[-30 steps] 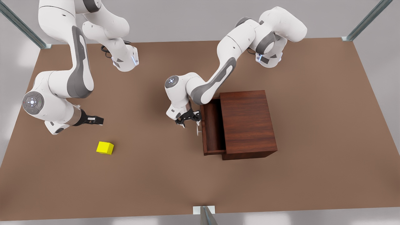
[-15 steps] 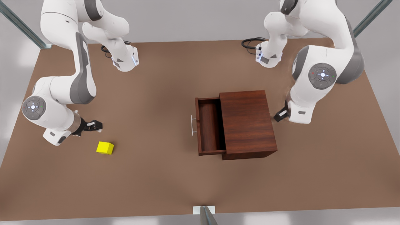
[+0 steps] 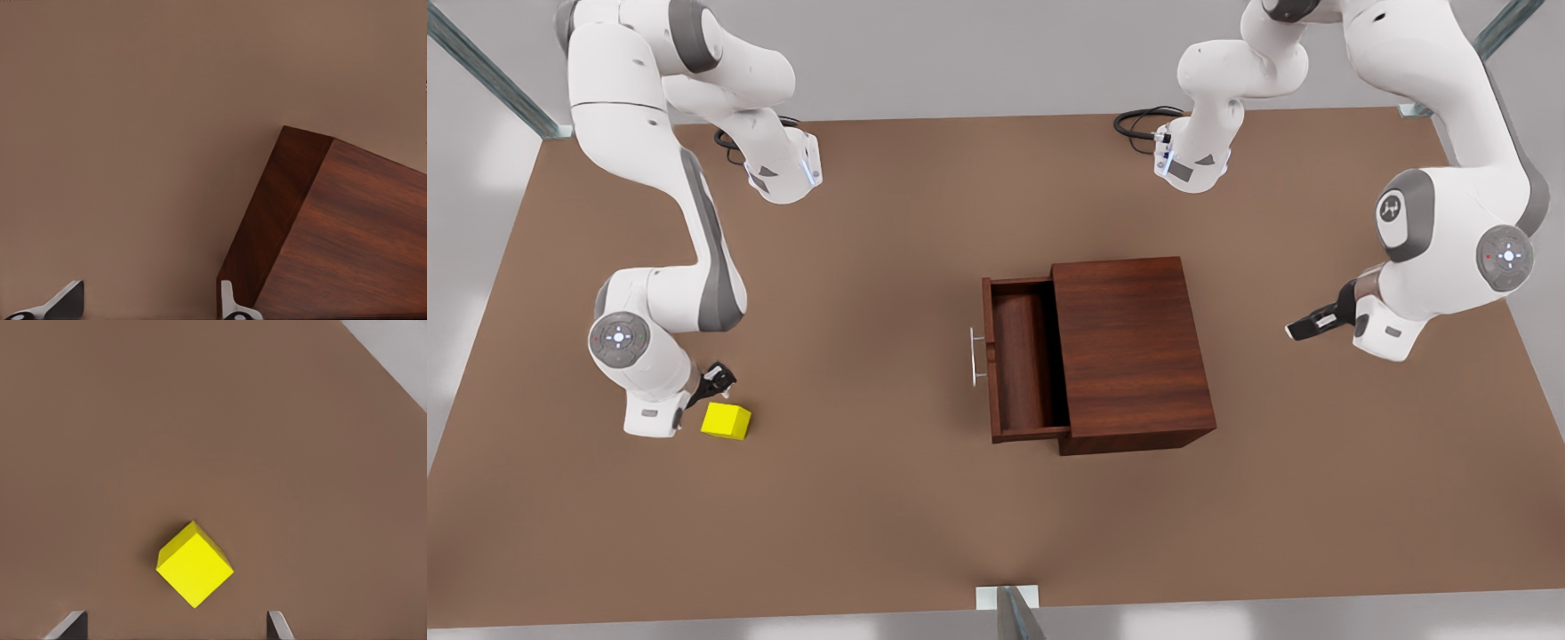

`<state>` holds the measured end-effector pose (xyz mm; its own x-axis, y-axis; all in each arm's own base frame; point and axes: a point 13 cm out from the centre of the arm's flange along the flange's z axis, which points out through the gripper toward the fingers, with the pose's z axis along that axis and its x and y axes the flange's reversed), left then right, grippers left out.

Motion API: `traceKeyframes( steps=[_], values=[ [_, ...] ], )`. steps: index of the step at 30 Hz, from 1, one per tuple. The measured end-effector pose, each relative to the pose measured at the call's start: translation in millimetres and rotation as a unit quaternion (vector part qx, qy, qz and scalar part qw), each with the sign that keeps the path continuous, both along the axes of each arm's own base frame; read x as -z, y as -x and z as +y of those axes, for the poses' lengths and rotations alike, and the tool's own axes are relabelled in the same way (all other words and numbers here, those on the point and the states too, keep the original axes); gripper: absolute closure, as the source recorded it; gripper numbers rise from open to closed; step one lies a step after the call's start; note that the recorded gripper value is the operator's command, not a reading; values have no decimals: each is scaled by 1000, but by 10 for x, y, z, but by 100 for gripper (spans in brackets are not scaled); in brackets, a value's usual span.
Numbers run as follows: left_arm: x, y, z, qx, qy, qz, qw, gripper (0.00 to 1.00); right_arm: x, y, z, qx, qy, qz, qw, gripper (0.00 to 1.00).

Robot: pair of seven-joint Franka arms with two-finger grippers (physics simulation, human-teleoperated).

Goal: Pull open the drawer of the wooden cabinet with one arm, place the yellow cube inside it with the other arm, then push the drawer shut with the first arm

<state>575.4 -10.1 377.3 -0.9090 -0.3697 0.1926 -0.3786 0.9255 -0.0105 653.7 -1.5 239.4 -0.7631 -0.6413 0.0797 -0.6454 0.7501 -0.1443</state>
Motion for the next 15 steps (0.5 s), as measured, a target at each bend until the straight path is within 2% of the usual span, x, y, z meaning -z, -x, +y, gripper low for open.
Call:
traceKeyframes(
  steps=[5,8,15],
  values=[
    [-290,-60,-46,46,9,-34,998,0,313,-75,-113,-53,2,8,999,0],
    [-603,-299,-89,74,12,-60,995,0,477,-42,-169,-80,-5,25,996,0],
    [-529,-230,-166,125,22,-31,991,0,753,119,-306,-129,-32,70,989,0]
  ],
)
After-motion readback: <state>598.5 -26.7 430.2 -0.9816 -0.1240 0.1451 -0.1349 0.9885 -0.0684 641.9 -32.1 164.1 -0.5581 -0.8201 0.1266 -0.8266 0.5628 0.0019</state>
